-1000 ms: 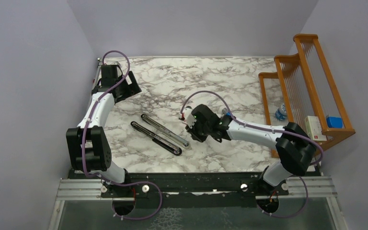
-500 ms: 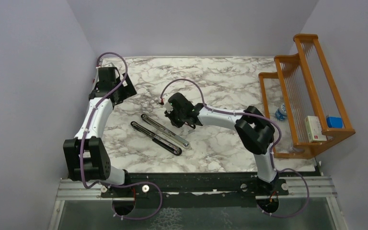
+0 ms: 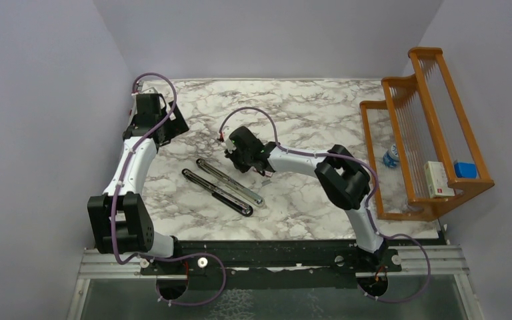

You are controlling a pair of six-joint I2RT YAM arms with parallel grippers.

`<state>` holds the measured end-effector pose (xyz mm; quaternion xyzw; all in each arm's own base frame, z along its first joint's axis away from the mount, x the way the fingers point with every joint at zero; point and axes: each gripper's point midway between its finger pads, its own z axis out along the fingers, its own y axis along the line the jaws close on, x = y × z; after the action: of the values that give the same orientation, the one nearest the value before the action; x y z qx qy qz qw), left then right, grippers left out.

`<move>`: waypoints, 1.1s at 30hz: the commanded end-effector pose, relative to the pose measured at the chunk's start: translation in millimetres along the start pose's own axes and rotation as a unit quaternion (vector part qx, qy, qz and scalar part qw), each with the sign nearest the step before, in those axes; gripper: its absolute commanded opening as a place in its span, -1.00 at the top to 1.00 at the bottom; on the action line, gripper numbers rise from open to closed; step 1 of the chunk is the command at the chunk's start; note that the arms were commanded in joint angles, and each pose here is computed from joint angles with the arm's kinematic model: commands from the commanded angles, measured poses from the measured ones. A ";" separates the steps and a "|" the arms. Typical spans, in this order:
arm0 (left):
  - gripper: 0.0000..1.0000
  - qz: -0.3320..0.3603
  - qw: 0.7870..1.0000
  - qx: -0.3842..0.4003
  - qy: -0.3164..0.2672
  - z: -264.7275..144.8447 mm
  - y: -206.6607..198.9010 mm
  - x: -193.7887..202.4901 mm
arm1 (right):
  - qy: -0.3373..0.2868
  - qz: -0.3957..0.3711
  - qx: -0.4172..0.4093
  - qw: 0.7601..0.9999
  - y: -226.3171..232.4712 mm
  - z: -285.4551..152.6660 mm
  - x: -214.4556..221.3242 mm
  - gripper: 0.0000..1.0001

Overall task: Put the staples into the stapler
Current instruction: Place the staple at the center of the board, then pick up the staple from the center of the board.

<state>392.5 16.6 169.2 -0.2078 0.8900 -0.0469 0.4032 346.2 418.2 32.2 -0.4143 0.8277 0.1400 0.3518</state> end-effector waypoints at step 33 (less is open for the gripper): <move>-0.98 -0.009 0.998 0.026 -0.051 -10.3 -4.8 -10.3 | 0.013 -0.001 -0.003 1.000 1.7 14.3 90.8 0.38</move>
<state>388.5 16.1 173.7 -0.2122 0.8746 -0.0542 0.4325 345.9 411.8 23.3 -0.3913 0.7921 0.1755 0.4344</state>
